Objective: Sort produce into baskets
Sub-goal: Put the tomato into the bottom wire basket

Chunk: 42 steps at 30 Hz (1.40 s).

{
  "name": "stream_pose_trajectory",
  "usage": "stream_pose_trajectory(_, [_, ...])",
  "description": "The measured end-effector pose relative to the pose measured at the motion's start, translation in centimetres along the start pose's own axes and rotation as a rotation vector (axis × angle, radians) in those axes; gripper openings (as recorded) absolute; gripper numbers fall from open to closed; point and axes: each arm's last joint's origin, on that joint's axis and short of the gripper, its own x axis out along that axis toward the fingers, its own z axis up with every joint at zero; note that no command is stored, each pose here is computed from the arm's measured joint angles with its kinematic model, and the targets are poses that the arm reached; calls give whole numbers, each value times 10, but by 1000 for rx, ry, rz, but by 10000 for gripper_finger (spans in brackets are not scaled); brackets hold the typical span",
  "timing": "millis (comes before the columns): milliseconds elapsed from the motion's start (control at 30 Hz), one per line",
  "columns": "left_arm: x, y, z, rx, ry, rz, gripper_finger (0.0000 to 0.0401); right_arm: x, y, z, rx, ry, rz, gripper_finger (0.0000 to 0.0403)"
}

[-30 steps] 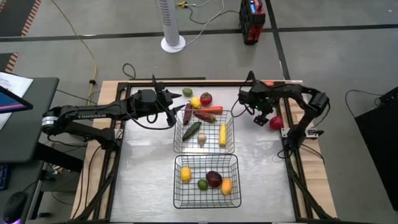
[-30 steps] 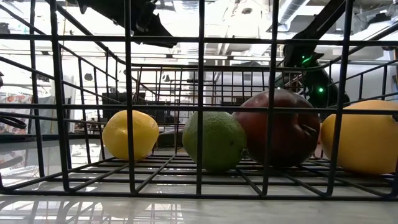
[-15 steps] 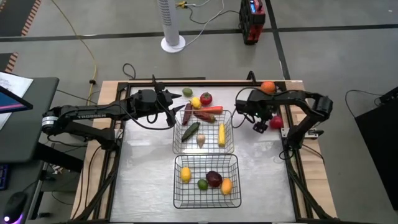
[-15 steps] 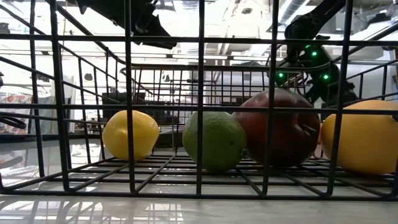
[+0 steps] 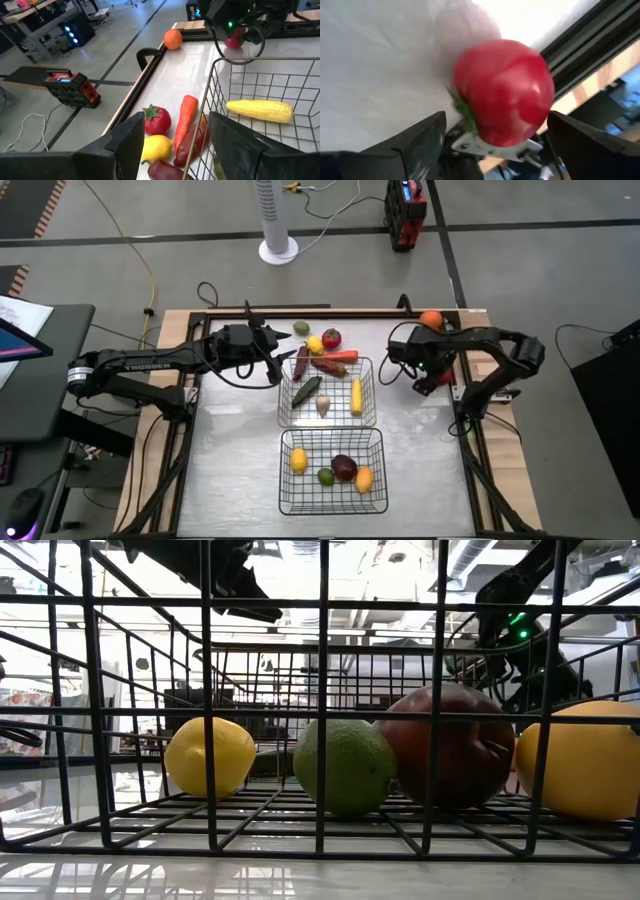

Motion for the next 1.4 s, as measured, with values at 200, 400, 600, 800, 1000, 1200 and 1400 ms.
stream_pose_trajectory(200, [0,0,0,0,-1,0,208,-1,-6,-4,38,-6,36,372])
stream_pose_trajectory(400, [0,0,0,-6,-1,0,208,4,-4,2,30,31,29,372])
stream_pose_trajectory(600, [0,0,0,-5,0,0,208,7,-2,6,23,52,25,367])
stream_pose_trajectory(800, [0,0,0,-2,1,0,208,8,-1,7,16,45,40,350])
stream_pose_trajectory(1000, [0,0,0,0,1,0,208,7,0,10,20,12,47,325])
stream_pose_trajectory(1200, [0,0,0,0,1,0,208,6,4,9,-1,-1,38,312])
stream_pose_trajectory(1400, [0,0,0,-4,1,0,208,4,11,9,-27,-24,28,310])
